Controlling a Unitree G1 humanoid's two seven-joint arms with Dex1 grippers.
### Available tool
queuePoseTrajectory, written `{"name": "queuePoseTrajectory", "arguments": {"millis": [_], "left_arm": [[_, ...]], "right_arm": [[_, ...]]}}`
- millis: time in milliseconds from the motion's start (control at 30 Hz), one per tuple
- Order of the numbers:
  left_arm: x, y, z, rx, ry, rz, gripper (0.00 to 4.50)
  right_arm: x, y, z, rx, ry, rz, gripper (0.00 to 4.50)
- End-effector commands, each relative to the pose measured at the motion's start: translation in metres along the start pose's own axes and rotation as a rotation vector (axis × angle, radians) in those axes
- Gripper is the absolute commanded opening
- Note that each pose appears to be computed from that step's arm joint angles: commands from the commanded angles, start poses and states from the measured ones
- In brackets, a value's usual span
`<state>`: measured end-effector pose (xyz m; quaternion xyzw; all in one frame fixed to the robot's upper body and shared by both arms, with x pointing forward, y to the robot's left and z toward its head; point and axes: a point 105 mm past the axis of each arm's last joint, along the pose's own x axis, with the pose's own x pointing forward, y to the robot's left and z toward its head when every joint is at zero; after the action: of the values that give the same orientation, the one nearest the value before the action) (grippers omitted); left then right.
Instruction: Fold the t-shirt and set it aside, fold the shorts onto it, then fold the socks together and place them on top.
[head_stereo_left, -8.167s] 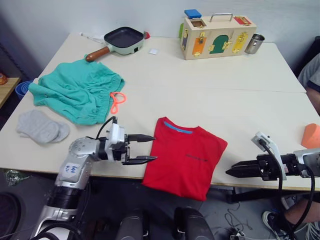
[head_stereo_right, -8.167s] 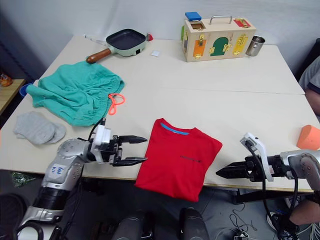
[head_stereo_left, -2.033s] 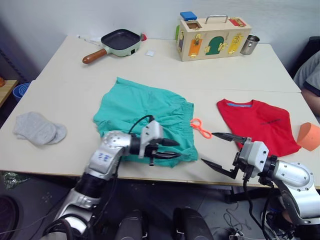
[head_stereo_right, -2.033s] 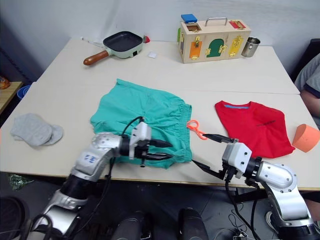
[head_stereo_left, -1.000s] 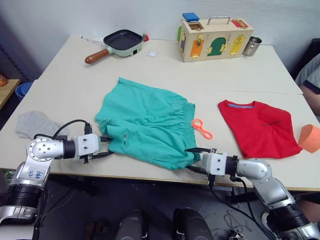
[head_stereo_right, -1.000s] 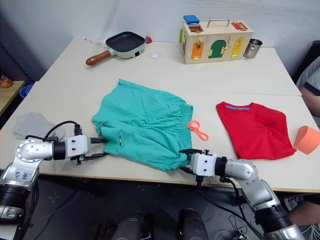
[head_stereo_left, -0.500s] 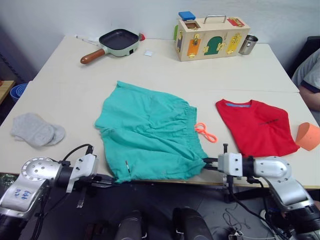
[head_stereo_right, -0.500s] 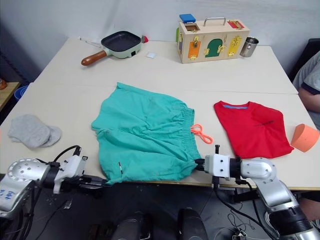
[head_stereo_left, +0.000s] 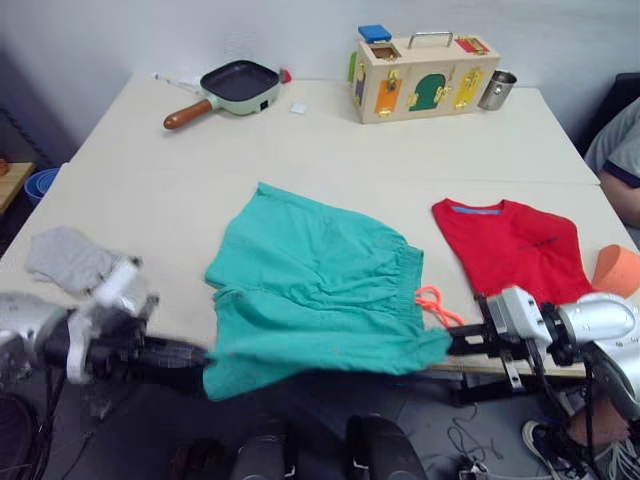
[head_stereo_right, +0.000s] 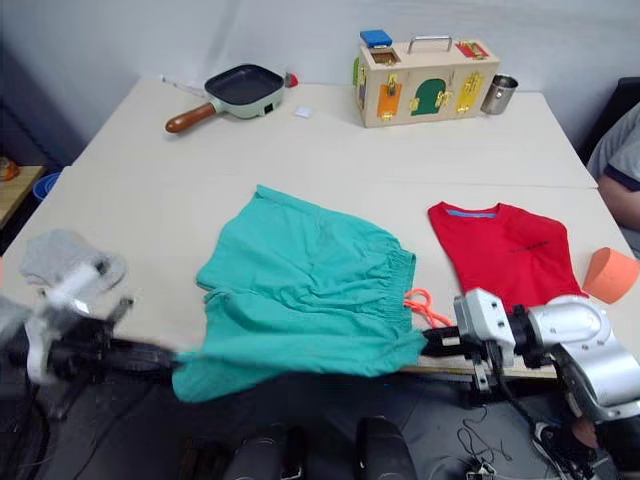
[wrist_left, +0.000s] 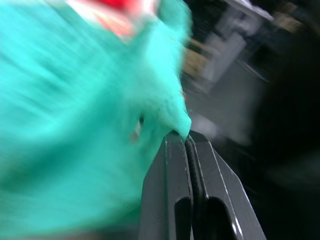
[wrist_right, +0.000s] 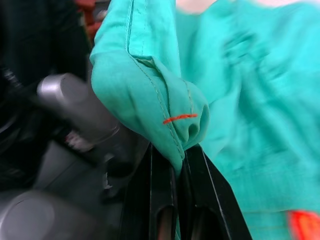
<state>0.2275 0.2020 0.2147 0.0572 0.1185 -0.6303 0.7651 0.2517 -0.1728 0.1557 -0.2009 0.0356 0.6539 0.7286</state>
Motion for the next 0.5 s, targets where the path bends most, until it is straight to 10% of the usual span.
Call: {"name": "queuePoseTrajectory", "arguments": {"millis": [33,333,500], "left_arm": [[-0.003,0.039,0.025,0.085,-0.086,0.116,0.00],[0.013,0.170,0.083,0.393,-0.174,0.592,0.00],[0.035,0.196,0.082,0.426,-0.148,0.658,0.00]], "right_arm": [[-0.003,-0.021,0.008,0.039,-0.060,-0.082,0.03],[0.017,-0.099,0.016,0.098,-0.146,-0.419,0.03],[0.025,-0.129,0.009,0.151,-0.151,-0.618,0.03]]}}
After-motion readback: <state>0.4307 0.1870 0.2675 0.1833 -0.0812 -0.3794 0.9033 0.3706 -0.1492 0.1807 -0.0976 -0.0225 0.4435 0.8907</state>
